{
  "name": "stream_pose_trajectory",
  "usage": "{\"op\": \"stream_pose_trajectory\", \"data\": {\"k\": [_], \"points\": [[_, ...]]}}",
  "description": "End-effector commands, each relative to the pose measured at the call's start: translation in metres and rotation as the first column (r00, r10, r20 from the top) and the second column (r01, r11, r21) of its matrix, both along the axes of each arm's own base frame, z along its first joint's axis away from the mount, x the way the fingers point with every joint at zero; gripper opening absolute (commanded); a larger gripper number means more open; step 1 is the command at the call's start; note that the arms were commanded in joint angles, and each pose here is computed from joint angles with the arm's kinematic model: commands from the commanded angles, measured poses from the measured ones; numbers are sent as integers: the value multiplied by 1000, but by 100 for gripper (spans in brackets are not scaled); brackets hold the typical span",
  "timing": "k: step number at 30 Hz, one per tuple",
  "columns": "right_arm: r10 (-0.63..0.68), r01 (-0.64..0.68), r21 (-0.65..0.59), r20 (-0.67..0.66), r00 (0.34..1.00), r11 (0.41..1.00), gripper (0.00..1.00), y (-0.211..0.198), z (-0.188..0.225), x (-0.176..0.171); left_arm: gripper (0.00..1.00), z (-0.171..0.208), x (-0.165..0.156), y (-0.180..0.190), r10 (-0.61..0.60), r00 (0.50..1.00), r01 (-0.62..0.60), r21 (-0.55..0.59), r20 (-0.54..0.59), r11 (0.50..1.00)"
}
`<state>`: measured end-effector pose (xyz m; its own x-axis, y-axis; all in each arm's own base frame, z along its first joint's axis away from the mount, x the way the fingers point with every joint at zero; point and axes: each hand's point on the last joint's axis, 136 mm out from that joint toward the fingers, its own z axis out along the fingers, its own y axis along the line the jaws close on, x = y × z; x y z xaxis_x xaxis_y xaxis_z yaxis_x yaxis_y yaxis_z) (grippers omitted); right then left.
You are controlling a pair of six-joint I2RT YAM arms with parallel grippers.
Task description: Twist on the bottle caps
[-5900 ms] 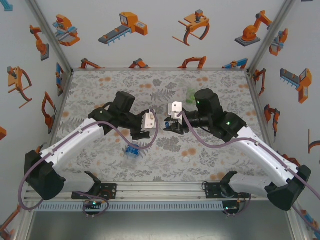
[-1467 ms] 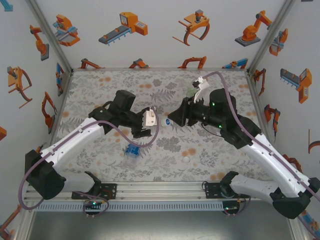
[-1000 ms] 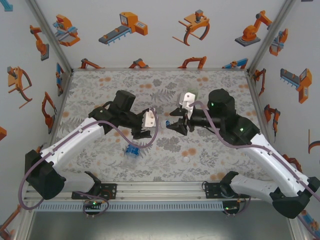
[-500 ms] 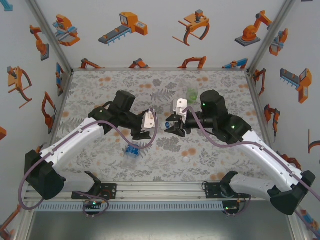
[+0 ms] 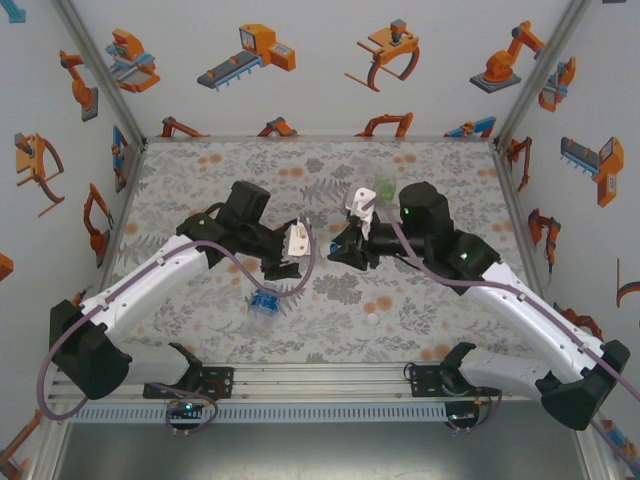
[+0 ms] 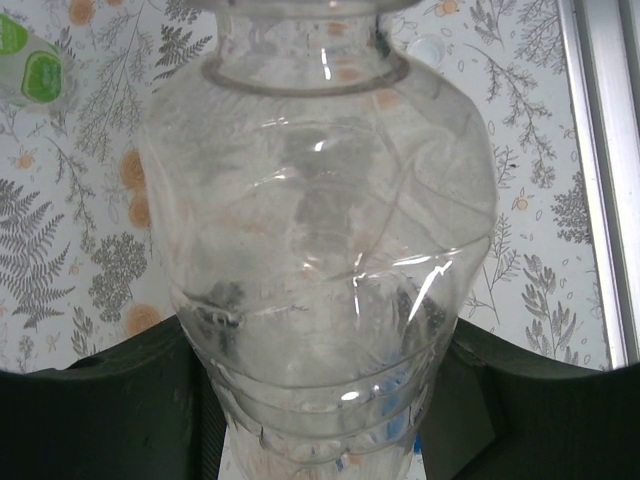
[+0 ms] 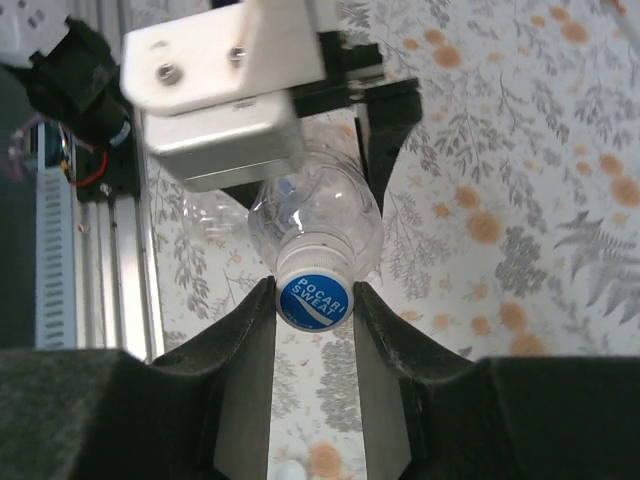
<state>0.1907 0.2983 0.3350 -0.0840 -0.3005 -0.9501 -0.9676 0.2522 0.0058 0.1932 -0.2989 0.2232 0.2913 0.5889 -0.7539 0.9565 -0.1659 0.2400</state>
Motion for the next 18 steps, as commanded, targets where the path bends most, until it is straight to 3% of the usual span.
{"op": "stream_pose_trajectory", "data": {"k": [1, 6, 8, 10, 12, 15, 18], "points": [[-362, 416, 90, -352, 863, 905, 0, -15, 0, 50, 0, 9, -10, -3, -50, 999, 50, -28, 1, 998], [-424, 640, 40, -717, 554, 767, 0, -27, -13, 58, 0, 6, -9, -2, -44, 999, 44, -19, 0, 999], [-432, 715, -17, -806, 405, 699, 0, -36, -22, 59, 0, 5, -8, -3, -42, 999, 42, -15, -3, 999], [-408, 760, -46, -863, 296, 648, 0, -41, -26, 59, 0, 4, -7, -2, -36, 999, 36, -6, -2, 999], [-377, 779, -55, -895, 239, 625, 0, -41, -25, 60, 0, 3, -6, -2, -32, 999, 32, -3, -2, 999], [-354, 769, -69, -912, 210, 635, 0, -34, -26, 61, 0, 4, -5, -2, -31, 1000, 31, -5, -2, 1000], [-356, 753, -52, -901, 248, 656, 0, -32, -19, 60, 0, 4, -5, -2, -31, 1000, 31, -4, -3, 1000]]}}
